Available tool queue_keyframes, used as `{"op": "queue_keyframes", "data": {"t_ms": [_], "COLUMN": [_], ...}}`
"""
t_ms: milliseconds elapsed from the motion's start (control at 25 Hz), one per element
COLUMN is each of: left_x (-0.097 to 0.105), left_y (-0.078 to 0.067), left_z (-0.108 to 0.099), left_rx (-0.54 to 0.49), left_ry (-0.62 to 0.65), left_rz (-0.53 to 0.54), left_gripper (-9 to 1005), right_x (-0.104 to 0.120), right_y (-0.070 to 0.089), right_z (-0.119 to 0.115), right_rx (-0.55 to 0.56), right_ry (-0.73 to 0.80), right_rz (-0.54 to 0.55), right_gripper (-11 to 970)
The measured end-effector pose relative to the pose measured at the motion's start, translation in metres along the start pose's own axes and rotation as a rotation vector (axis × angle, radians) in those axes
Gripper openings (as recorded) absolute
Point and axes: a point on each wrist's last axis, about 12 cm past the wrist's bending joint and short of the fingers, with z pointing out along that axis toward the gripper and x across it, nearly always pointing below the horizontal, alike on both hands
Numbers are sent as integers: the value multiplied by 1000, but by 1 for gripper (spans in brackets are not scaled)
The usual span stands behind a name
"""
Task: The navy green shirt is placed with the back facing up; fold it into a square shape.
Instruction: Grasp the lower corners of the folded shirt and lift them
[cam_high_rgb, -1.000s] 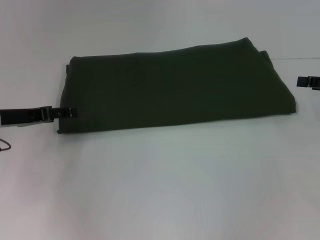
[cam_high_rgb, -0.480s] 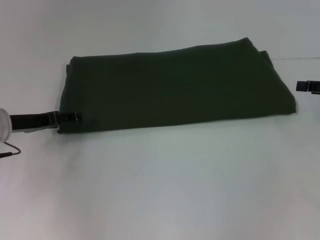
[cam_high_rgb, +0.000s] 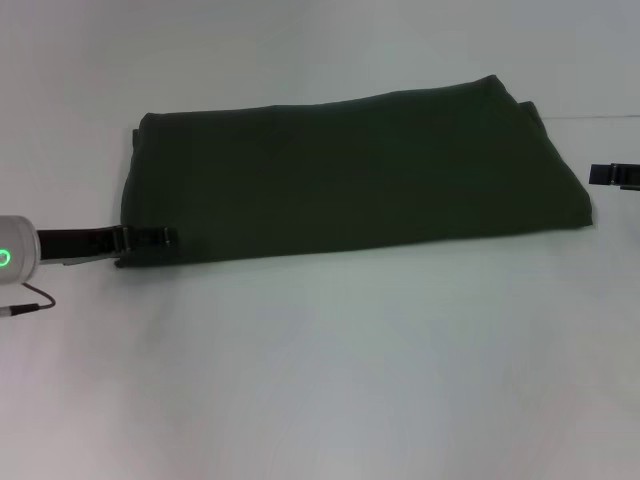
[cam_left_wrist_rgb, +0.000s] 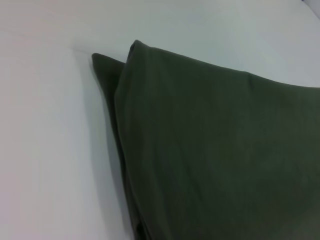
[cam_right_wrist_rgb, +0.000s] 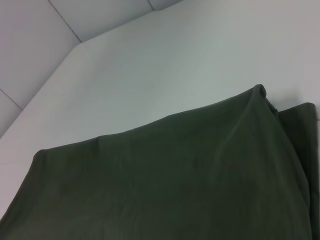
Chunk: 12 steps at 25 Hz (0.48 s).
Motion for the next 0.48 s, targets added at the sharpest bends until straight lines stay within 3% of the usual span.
{"op": "queue_keyframes", "data": {"t_ms": [480], "left_x": [1], "left_y": [2], "left_z": [1], "left_rx": [-20], "left_ry": [3], "left_rz": [12], "left_gripper": [836], "right_x": [-1], "right_y": [0], "right_z": [0], "right_rx": [0], "right_ry": [0], "right_rz": [1], "right_gripper": [753]}}
